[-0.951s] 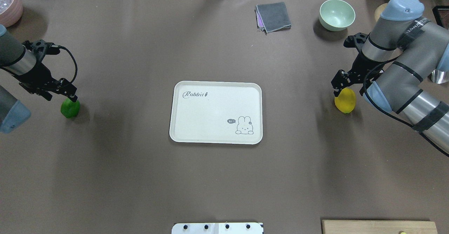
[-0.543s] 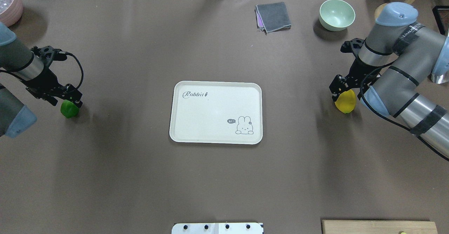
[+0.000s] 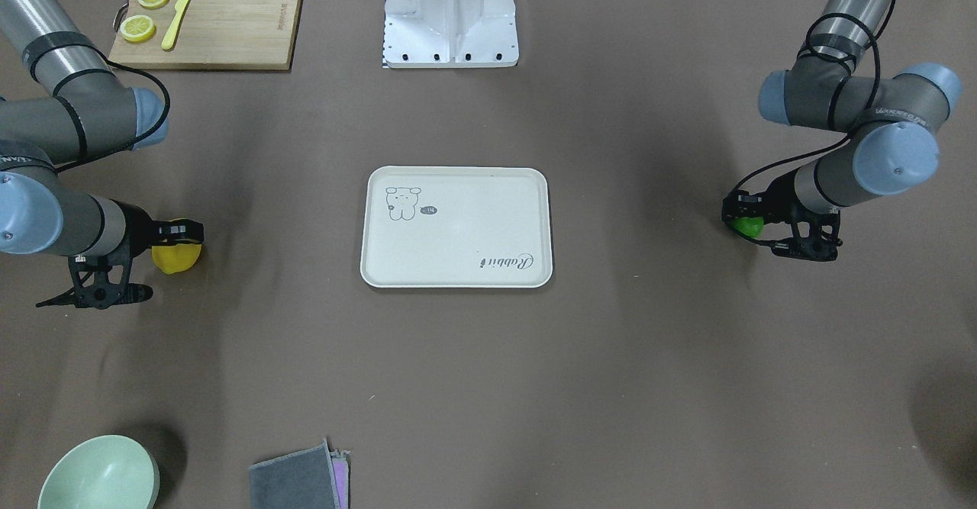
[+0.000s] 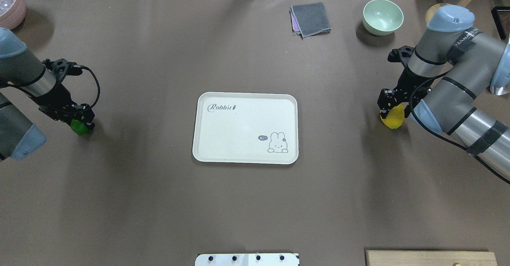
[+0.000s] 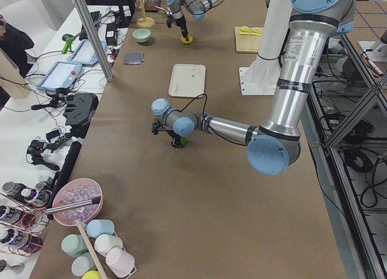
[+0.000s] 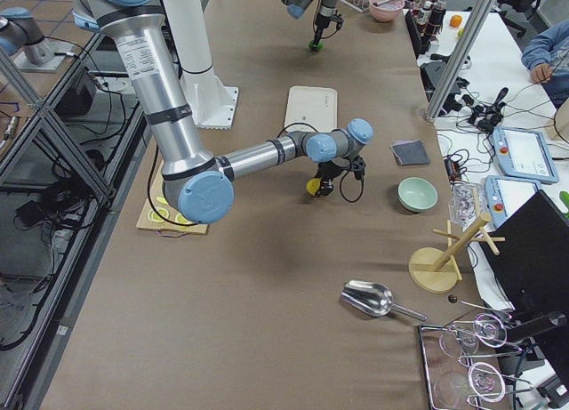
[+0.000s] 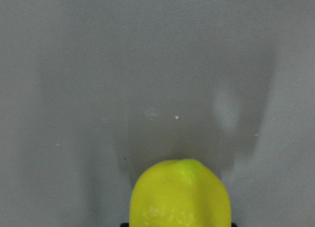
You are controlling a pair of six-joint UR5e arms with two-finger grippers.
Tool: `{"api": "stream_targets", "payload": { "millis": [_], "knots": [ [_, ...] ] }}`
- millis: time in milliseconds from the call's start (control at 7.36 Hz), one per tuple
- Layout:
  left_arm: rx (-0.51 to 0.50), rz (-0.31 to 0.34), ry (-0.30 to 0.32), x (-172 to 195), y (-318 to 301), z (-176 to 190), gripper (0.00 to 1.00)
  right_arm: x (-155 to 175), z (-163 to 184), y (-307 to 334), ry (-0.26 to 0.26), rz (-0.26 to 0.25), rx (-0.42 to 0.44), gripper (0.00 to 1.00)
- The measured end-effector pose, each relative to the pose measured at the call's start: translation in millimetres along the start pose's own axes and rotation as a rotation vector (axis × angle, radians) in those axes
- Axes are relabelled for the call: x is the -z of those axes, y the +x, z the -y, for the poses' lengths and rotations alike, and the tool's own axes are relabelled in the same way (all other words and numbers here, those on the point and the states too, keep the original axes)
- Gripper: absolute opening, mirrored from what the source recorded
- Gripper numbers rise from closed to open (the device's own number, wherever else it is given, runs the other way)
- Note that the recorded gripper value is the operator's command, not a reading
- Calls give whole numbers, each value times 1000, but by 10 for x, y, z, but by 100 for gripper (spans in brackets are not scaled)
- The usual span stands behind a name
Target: Place all lemons on tray
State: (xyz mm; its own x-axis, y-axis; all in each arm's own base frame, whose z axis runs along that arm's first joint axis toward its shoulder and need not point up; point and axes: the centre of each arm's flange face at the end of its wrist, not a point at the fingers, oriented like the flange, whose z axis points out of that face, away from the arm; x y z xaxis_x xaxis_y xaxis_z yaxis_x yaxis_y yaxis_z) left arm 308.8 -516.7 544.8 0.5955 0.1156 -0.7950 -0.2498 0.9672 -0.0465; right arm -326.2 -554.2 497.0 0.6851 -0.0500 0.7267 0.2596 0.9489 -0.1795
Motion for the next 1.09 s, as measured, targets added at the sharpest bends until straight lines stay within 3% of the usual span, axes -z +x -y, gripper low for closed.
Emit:
{"api": "stream_targets", "payload": {
  "millis": [272, 543, 815, 1086],
  "knots": [
    [-1, -46, -26, 43, 36, -30, 0, 214, 59, -48, 32, 16, 3, 22],
    [-39, -137, -36, 269, 428, 74, 0, 606, 131, -437, 82, 58, -13, 23],
    [-93, -194, -2, 593, 1219, 387, 0, 898, 123, -1179, 95, 137, -100, 23],
    [-69, -226, -19, 603, 2147, 554, 0, 887, 27, -1874, 96, 197, -19, 24]
  ]
}}
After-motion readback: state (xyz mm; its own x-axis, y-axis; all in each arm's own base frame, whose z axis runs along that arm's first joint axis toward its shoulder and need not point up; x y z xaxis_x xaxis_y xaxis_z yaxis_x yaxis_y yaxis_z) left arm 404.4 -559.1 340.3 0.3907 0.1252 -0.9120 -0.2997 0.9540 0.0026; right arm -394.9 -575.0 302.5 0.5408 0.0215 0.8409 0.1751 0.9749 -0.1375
